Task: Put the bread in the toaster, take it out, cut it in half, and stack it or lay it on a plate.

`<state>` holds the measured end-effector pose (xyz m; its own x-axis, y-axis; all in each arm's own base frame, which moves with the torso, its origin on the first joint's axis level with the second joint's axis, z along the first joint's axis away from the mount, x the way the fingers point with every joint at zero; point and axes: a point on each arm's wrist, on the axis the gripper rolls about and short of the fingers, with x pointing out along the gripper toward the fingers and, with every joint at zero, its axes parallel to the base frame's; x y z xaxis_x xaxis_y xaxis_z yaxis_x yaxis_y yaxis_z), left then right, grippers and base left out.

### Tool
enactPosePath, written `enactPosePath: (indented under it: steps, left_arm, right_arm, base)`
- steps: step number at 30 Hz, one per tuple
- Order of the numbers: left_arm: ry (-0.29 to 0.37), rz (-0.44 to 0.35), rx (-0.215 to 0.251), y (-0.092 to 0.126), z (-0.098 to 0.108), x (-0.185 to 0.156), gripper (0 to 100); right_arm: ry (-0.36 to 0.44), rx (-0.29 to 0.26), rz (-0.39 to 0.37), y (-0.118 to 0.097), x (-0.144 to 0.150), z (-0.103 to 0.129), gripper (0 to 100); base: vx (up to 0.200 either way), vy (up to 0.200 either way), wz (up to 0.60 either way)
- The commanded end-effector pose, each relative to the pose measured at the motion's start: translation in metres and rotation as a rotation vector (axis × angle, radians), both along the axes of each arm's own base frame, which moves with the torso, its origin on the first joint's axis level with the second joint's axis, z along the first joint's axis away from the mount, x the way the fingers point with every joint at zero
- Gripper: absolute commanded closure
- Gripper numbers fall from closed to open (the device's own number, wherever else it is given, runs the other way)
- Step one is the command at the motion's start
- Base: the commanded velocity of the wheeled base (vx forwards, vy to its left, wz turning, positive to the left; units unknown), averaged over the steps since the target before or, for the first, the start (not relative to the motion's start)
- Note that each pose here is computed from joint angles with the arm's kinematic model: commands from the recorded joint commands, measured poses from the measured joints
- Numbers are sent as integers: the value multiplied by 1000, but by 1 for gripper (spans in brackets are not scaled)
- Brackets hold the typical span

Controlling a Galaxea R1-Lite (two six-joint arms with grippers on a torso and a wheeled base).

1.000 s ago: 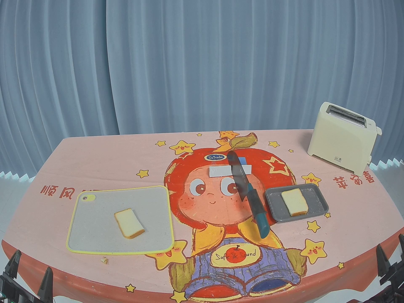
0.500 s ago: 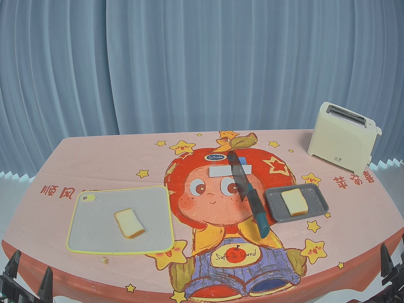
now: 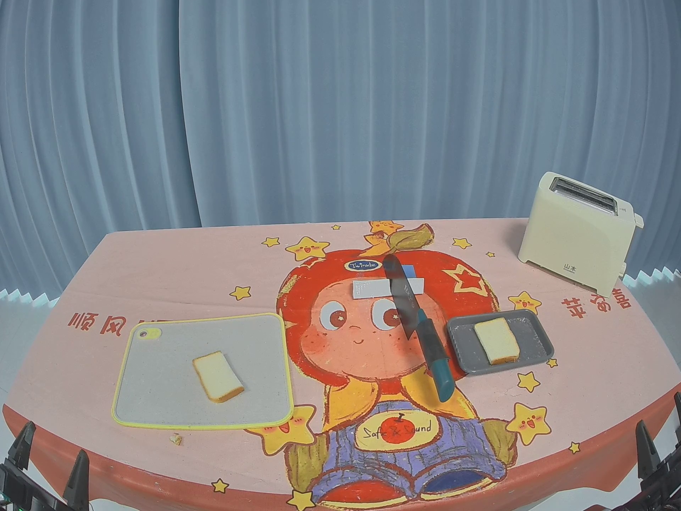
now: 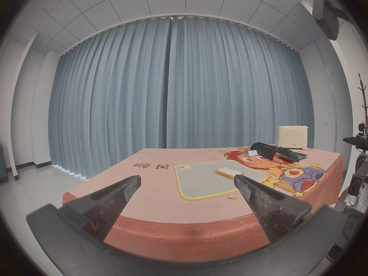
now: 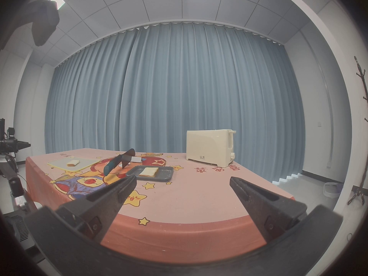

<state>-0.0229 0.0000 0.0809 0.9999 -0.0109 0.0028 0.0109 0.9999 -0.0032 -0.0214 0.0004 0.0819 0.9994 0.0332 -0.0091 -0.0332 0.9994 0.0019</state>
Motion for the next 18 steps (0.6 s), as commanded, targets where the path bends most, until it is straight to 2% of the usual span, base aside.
enactPosePath:
  steps: [1, 18]
  left_arm:
    - [7, 0, 0, 0, -5, 1, 0]
    - [7, -1, -1, 0, -5, 1, 0]
  right_arm:
    - [-17, 0, -1, 0, -1, -6, 0]
    - [-15, 14, -4, 0, -1, -6, 0]
  base:
    - [0, 0, 0]
    - [0, 0, 0]
